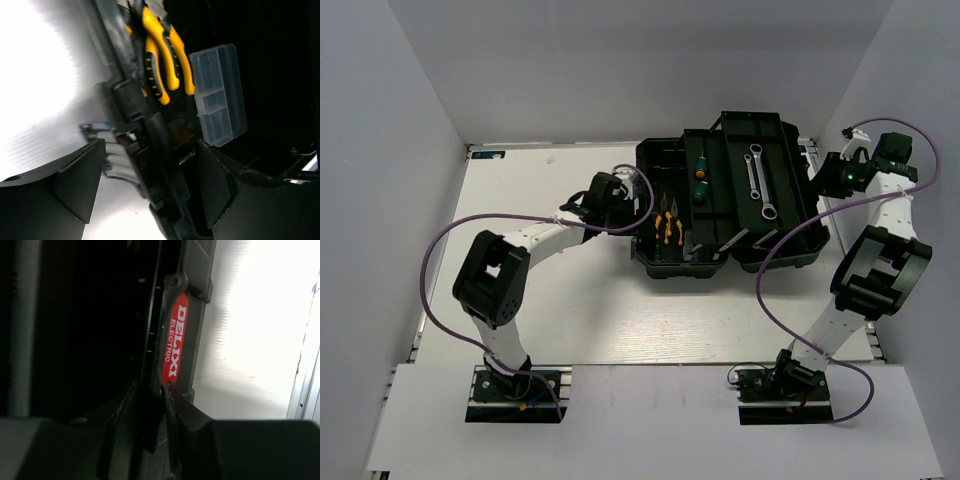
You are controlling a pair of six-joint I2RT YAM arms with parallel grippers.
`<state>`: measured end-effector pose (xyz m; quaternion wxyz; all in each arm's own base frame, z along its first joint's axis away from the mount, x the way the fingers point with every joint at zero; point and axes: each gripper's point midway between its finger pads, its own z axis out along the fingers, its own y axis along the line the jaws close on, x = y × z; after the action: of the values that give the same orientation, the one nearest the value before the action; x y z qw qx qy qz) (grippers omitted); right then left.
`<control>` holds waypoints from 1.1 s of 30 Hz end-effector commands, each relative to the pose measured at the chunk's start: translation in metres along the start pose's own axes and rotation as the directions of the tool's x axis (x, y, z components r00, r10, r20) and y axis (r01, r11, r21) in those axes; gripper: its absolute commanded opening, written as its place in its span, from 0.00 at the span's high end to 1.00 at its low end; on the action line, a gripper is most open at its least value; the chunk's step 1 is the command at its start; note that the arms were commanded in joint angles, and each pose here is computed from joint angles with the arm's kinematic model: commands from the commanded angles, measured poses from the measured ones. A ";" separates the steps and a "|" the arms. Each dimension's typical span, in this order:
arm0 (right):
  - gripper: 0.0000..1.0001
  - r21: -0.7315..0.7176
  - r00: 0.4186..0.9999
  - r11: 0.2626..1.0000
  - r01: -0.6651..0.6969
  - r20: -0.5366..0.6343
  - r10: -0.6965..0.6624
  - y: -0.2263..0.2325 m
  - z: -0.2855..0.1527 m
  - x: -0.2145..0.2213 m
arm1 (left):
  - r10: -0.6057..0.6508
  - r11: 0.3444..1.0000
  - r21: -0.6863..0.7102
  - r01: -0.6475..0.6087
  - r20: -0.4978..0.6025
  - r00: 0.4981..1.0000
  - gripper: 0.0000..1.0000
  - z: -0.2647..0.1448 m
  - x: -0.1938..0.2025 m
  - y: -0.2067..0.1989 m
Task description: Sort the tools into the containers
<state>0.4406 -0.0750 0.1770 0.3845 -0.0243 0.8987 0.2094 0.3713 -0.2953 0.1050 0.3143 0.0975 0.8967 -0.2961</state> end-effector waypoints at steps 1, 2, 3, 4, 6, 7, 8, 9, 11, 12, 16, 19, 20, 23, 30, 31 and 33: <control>1.00 -0.074 0.991 0.994 0.083 0.108 -0.075 0.052 -0.046 -0.043 | 0.015 1.000 0.019 -0.014 -0.010 1.000 0.18 0.005 -0.002 -0.009; 1.00 -0.076 0.989 0.992 0.097 0.121 -0.088 0.057 -0.050 -0.050 | 0.014 1.000 0.018 -0.014 -0.011 1.000 0.18 0.008 -0.002 -0.008; 1.00 -0.086 0.991 0.992 0.090 0.112 -0.080 0.061 -0.052 -0.048 | 0.014 1.000 0.018 -0.014 -0.011 1.000 0.19 0.008 -0.002 -0.008; 1.00 -0.095 0.988 0.989 0.113 0.120 -0.101 0.071 -0.054 -0.053 | 0.020 1.000 0.024 -0.020 -0.015 1.000 0.19 0.009 0.000 -0.012; 1.00 -0.099 0.983 0.986 0.131 0.138 -0.117 0.080 -0.062 -0.060 | 0.018 1.000 0.020 -0.017 -0.023 1.000 0.24 0.011 0.003 -0.010; 1.00 -0.112 0.981 0.983 0.147 0.143 -0.131 0.092 -0.065 -0.063 | 0.018 1.000 0.020 -0.017 -0.024 1.000 0.26 0.011 0.003 -0.010; 1.00 -0.111 0.978 0.981 0.159 0.152 -0.142 0.096 -0.067 -0.067 | 0.024 0.999 0.026 -0.023 -0.028 0.999 0.28 0.012 0.005 -0.014; 1.00 -0.123 0.976 0.977 0.172 0.154 -0.152 0.105 -0.069 -0.069 | 0.024 0.999 0.026 -0.023 -0.028 0.999 0.32 0.012 0.005 -0.014; 1.00 -0.141 0.974 0.972 0.189 0.157 -0.166 0.119 -0.072 -0.072 | 0.024 0.999 0.026 -0.023 -0.028 0.999 0.35 0.012 0.005 -0.014; 1.00 -0.145 0.973 0.971 0.192 0.154 -0.169 0.123 -0.071 -0.072 | 0.030 0.999 0.032 -0.029 -0.032 0.999 0.37 0.012 0.007 -0.017; 1.00 -0.147 0.960 0.959 0.244 0.176 -0.218 0.151 -0.078 -0.079 | 0.039 0.998 0.040 -0.038 -0.035 0.999 0.38 0.012 0.008 -0.019; 1.00 -0.160 0.953 0.949 0.273 0.183 -0.243 0.170 -0.082 -0.083 | 0.039 0.998 0.041 -0.038 -0.035 0.999 0.39 0.014 0.007 -0.019; 1.00 -0.160 0.950 0.947 0.280 0.186 -0.250 0.175 -0.083 -0.085 | 0.039 0.998 0.040 -0.038 -0.035 0.999 0.39 0.014 0.007 -0.019; 1.00 -0.180 0.942 0.933 0.313 0.185 -0.280 0.196 -0.082 -0.084 | 0.047 0.998 0.051 -0.046 -0.030 0.998 0.39 0.014 0.005 -0.025; 1.00 -0.271 0.919 0.880 0.390 0.176 -0.353 0.263 -0.069 -0.066 | 0.052 0.997 0.067 -0.050 -0.017 0.999 0.40 0.016 -0.002 -0.029; 1.00 -0.291 0.914 0.867 0.405 0.170 -0.369 0.275 -0.066 -0.062 | 0.052 0.997 0.067 -0.050 -0.017 0.999 0.40 0.016 -0.002 -0.029; 1.00 -0.289 0.901 0.854 0.433 0.150 -0.406 0.285 -0.057 -0.053 | 0.050 0.997 0.063 -0.048 -0.026 0.998 0.40 0.019 0.001 -0.027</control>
<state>0.4164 0.0841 0.3339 0.4664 -0.1998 0.8445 0.1712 0.3641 -0.3094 0.0880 0.2841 0.1063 0.9075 -0.2906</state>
